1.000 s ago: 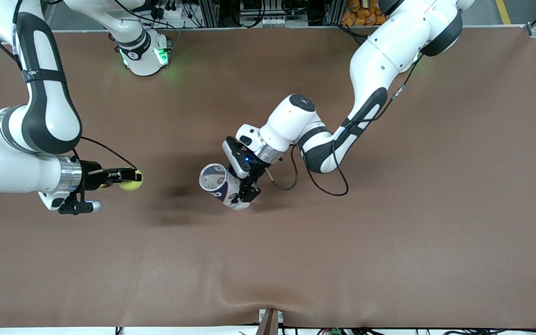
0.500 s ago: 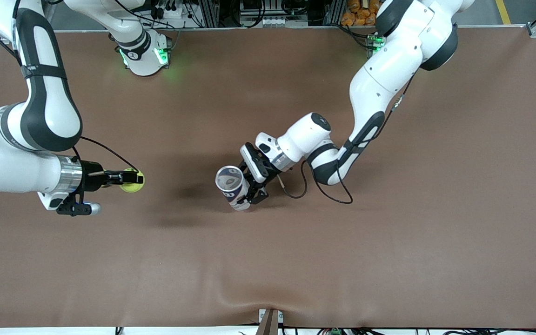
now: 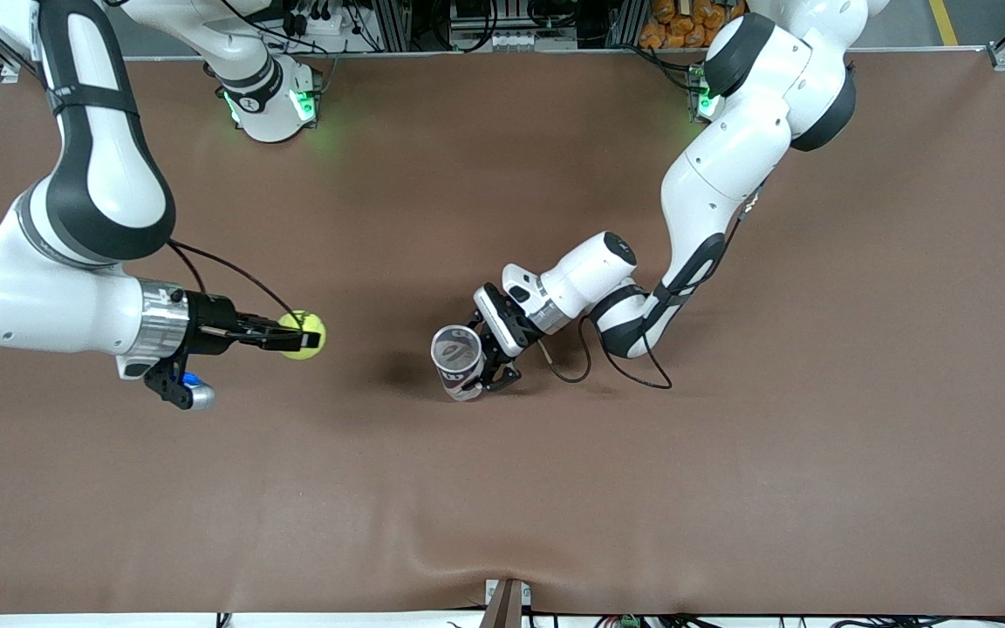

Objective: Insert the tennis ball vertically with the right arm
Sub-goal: 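Move the ball over the tube opening with the right gripper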

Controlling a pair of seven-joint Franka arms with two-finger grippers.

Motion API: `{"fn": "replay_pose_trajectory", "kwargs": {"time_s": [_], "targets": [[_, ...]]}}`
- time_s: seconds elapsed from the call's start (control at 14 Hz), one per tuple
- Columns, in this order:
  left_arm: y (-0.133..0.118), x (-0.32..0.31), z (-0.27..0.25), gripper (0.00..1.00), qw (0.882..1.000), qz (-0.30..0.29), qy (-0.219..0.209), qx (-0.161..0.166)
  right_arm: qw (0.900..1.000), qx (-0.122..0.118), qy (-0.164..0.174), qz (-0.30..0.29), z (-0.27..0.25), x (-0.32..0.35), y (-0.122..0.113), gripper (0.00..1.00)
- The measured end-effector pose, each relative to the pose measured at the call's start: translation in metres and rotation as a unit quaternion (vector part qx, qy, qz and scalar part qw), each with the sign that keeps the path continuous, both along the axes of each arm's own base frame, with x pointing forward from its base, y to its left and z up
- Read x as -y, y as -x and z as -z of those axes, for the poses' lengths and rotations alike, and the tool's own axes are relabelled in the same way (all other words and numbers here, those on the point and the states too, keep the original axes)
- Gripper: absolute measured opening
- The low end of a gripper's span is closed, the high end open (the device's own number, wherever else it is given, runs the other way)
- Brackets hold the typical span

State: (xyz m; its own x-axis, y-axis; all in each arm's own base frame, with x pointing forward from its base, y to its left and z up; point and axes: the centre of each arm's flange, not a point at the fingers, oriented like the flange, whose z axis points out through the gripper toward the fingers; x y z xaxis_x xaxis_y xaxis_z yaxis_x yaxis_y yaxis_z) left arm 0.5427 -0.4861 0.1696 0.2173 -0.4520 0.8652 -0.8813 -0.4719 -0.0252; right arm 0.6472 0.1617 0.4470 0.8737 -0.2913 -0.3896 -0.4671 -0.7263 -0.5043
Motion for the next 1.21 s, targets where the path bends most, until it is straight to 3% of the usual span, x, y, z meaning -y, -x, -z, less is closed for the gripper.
{"fn": "replay_pose_trajectory", "kwargs": {"time_s": [0.21,0.43,0.79,1.21], "targets": [[-0.007,-0.008,0.001,0.69,1.0,-0.007,0.0,0.0,0.995,-0.045,-0.071,0.055,-0.005,-0.02,-0.002,0.67],[-0.007,-0.008,0.0,0.7,1.0,-0.007,0.0,-0.001,0.988,-0.056,-0.095,0.11,0.013,-0.053,-0.01,0.67],[-0.005,-0.006,0.001,0.73,1.0,-0.006,0.0,-0.001,0.964,-0.113,-0.081,0.227,0.044,-0.142,-0.008,0.67],[-0.002,-0.003,0.003,0.74,1.0,-0.003,-0.001,-0.002,0.959,-0.15,-0.063,0.234,0.083,-0.157,-0.012,0.67]]}}
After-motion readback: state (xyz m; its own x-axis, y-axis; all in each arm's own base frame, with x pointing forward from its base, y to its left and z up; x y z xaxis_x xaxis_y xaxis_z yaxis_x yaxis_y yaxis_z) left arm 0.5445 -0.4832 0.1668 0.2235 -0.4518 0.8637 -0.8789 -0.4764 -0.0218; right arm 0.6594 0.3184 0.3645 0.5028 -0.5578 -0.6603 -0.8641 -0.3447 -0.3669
